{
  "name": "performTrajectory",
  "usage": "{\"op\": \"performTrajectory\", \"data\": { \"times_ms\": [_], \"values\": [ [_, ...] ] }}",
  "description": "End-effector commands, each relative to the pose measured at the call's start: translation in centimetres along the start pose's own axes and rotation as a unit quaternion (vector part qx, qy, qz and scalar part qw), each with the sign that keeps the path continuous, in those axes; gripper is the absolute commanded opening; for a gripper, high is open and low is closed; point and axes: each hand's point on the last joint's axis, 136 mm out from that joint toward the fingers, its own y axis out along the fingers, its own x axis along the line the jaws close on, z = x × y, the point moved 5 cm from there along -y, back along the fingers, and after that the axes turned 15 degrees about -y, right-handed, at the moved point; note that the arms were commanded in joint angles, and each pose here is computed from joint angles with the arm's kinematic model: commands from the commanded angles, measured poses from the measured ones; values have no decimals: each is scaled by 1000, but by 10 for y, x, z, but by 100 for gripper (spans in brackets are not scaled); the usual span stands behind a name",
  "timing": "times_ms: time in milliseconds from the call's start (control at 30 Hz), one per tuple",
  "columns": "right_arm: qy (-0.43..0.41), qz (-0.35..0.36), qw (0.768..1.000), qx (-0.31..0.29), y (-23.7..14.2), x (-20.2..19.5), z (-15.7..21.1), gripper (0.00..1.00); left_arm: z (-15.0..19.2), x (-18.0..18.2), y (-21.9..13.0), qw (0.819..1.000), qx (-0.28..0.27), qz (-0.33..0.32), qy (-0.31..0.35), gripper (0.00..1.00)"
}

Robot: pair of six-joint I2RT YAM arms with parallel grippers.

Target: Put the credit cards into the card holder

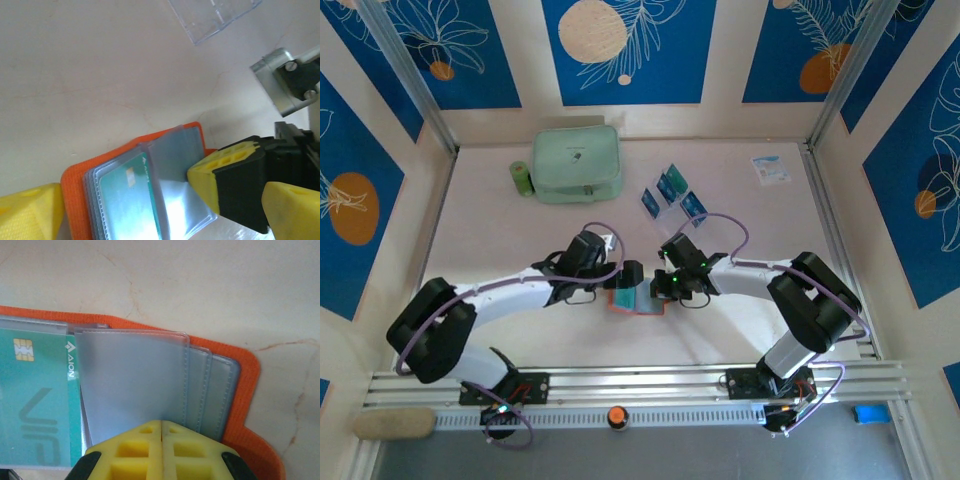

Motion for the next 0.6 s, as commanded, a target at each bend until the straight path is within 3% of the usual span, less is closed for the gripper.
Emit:
{"op": "performTrajectory", "data": {
  "times_ms": [0, 267, 567],
  "values": [
    [23, 42, 997, 56, 9, -20, 26, 0, 6, -12, 0, 999, 9, 50, -19, 100],
    [11, 27, 999, 42, 0, -9, 15, 0, 5, -15, 0, 998, 9, 60, -23, 100],
    [-18, 20, 1000, -10, -46, 15, -15, 1, 5, -13, -1, 998, 8, 53, -21, 100]
  ]
}}
